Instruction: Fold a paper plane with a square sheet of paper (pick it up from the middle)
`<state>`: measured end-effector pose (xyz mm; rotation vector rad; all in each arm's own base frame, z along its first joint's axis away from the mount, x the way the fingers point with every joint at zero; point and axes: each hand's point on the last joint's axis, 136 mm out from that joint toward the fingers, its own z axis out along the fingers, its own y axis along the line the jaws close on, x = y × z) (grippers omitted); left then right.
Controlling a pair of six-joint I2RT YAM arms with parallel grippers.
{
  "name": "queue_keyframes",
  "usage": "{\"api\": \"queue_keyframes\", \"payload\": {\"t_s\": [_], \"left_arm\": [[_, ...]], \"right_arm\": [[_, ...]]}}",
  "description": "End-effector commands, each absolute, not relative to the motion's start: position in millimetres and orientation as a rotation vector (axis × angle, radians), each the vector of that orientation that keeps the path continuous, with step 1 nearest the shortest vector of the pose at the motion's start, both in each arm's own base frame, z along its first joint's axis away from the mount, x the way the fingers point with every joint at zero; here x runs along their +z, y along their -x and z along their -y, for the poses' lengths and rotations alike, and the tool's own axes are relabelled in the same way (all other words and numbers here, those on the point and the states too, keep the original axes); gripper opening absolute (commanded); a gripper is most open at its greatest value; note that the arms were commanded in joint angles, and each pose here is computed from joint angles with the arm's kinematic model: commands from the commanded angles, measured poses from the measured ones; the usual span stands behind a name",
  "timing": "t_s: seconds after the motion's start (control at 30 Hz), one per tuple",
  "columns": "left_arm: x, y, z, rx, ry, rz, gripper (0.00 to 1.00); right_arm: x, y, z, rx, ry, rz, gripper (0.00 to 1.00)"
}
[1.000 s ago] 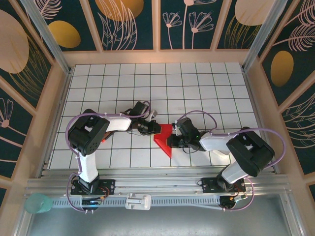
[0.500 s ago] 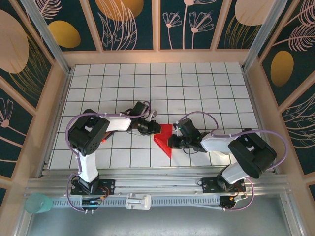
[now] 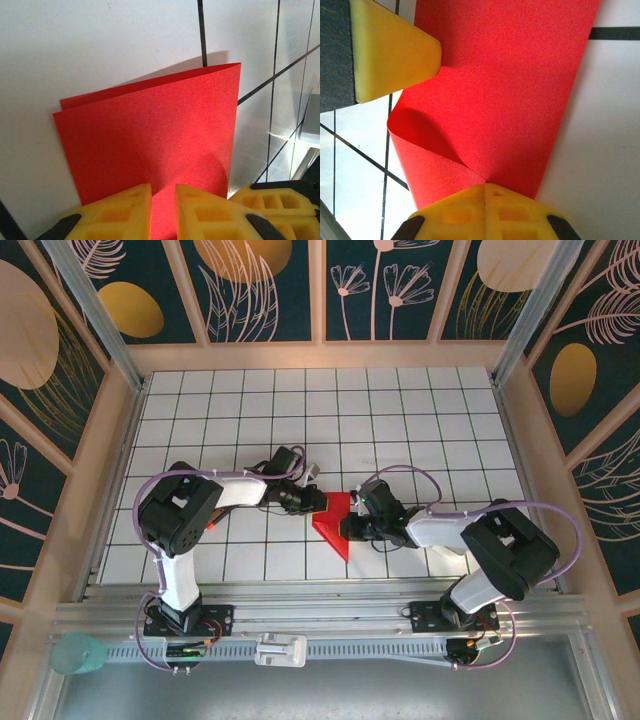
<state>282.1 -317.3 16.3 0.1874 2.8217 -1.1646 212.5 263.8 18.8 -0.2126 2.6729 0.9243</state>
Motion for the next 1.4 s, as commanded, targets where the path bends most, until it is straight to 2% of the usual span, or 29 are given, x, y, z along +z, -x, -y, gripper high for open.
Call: {"api": "queue_keyframes", "payload": {"t_s": [0.0,0.47,0.8,1.0,1.07,1.27,1.37], "left_arm": [[-10,-277,305,-1.047,-0.164,-2.897,0.21],[-2,-279,307,-1.069,-0.146,-2.883,0.24],[60,-306,332,-1.215,-0.140,-2.713,0.35],[91,-302,327,-1.247,-0.124,-2.638,0.40],[95,-290,318,-1.261,-0.091,-2.620,0.35],[93,-237,309,-1.384,-0.033,-2.578,0.05],[91,-214,323,-1.466,-0.057,-2.562,0.00]], "right_arm": [[18,-218,-265,0.886,0.230,-2.667,0.02],[5,-207,-256,0.870,0.183,-2.702,0.02],[-6,-199,-249,0.832,0.167,-2.740,0.01],[-11,-196,-246,0.817,0.160,-2.758,0.00],[-12,-195,-246,0.817,0.152,-2.761,0.00],[-16,-193,-243,0.801,0.135,-2.780,0.00],[-17,-193,-241,0.789,0.123,-2.785,0.00]]}}
